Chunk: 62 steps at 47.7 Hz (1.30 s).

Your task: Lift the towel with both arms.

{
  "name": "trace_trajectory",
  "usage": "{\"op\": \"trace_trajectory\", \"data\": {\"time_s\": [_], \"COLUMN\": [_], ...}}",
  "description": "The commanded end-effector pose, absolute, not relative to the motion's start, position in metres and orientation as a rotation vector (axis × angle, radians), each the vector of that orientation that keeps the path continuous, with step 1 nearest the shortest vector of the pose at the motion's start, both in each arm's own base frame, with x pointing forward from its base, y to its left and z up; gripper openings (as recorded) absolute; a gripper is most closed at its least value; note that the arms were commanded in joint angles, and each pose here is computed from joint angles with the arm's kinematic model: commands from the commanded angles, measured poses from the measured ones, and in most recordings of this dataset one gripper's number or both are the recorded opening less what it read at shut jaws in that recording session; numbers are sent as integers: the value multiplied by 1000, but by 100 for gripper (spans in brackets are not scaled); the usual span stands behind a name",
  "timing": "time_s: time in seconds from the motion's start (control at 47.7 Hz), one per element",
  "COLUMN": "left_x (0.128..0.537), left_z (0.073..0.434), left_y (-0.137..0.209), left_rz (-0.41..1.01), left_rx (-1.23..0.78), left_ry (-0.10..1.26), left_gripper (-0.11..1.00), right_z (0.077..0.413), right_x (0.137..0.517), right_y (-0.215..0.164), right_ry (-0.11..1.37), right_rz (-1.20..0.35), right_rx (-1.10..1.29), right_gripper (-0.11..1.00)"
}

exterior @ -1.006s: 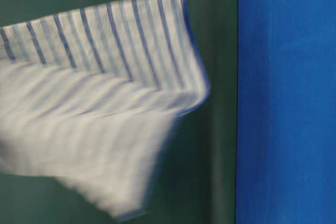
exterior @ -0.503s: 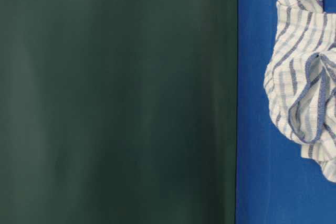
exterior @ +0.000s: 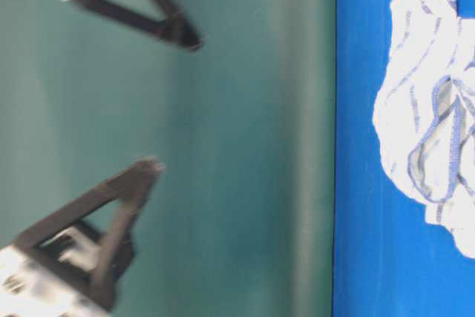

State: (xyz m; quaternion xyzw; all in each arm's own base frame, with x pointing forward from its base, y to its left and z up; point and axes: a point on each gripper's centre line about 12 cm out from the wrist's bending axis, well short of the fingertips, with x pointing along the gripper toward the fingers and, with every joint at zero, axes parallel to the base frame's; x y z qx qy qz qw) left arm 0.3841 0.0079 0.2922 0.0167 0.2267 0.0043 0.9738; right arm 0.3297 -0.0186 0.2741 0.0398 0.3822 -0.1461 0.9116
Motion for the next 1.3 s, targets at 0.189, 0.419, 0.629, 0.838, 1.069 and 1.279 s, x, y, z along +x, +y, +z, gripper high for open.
{"op": "trace_trajectory", "data": {"time_s": [0.189,0.419,0.629,0.838,1.069,1.279], "left_x": [402,417,426,432,432,429], "left_z": [236,177,139,114,108,106], "left_y": [5,6,6,6,9,11], "left_rz": [-3,0,0,0,7,11], "left_rx": [43,41,41,42,37,37], "left_ry": [554,600,651,661,680,705], "left_gripper": [87,87,87,87,77,23], "right_z": [223,164,123,110,110,110], "right_x": [319,312,306,306,307,307], "right_y": [-13,-18,-27,-33,-32,-32], "right_ry": [839,947,1018,1024,1014,1012], "right_rz": [-269,-270,-279,-278,-269,-269], "right_rx": [114,136,162,178,176,177], "right_gripper": [65,65,65,64,58,10]}}
